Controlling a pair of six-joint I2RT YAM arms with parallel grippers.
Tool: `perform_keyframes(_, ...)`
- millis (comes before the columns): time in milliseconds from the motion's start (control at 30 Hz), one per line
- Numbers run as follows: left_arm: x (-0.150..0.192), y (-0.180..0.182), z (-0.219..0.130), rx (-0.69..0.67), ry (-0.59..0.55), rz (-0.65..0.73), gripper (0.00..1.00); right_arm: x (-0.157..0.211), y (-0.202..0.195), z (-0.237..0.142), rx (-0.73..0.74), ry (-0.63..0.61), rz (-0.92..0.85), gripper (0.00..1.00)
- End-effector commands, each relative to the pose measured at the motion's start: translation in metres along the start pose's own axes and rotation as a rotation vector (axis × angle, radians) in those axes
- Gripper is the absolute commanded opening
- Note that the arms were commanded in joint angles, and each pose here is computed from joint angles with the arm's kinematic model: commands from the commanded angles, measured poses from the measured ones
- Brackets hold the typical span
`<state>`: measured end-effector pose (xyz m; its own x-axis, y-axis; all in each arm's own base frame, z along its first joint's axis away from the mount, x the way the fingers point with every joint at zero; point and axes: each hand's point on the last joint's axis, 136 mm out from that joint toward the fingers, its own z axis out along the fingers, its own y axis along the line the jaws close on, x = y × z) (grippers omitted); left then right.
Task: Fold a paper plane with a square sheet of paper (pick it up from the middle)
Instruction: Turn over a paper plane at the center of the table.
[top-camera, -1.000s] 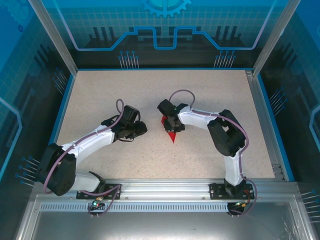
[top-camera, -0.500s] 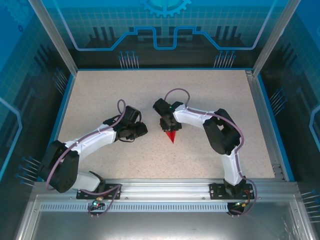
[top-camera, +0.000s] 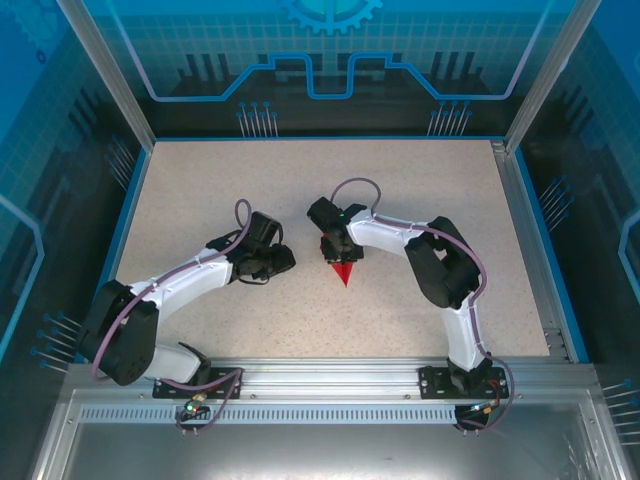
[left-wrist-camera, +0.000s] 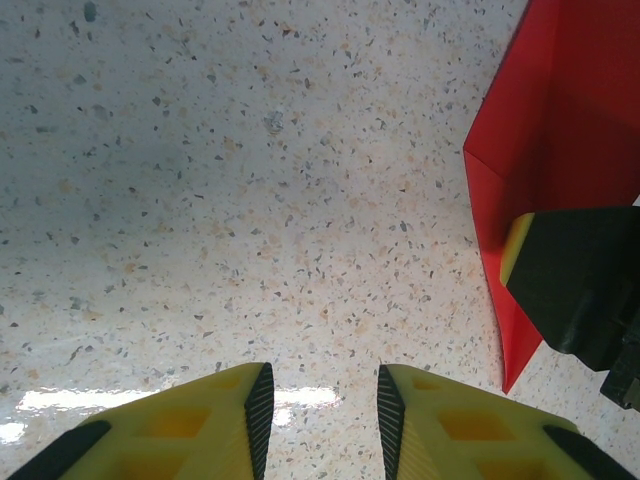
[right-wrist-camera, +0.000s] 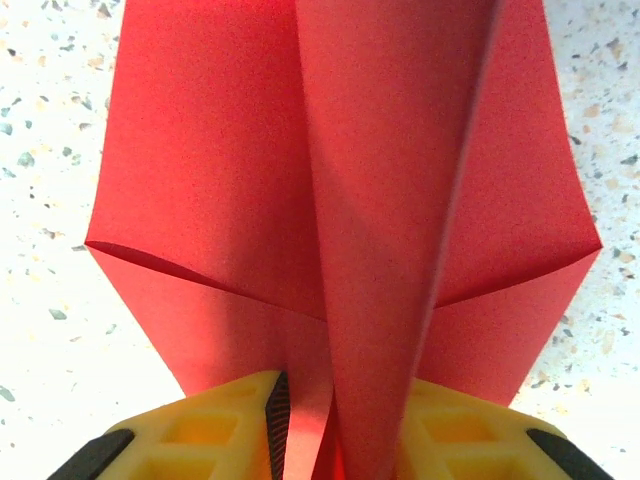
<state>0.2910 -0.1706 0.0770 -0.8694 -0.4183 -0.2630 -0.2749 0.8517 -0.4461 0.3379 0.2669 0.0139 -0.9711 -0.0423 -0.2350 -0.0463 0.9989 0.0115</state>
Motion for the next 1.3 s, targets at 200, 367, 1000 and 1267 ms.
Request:
perform_keyframes(200, -0.004, -0.003, -0.003, 0.010, -0.004, 0.024, 0.36, 0.024, -0.018, 0.029, 0.037, 0.083, 0.070, 0.39)
perform_keyframes(367, -0.004, -0.003, -0.003, 0.012, -0.003, 0.026, 0.36, 0.018, -0.016, 0.021, 0.008, 0.054, 0.065, 0.45)
perform_keyframes(1000, -0.009, -0.004, -0.010, 0.010, -0.032, 0.053, 0.36, -0.019, -0.004, -0.053, -0.069, -0.089, 0.025, 0.59)
perform_keyframes(1267, -0.020, 0.001, -0.023, -0.011, -0.107, 0.092, 0.38, -0.035, -0.037, -0.121, -0.043, -0.300, 0.047, 0.65)
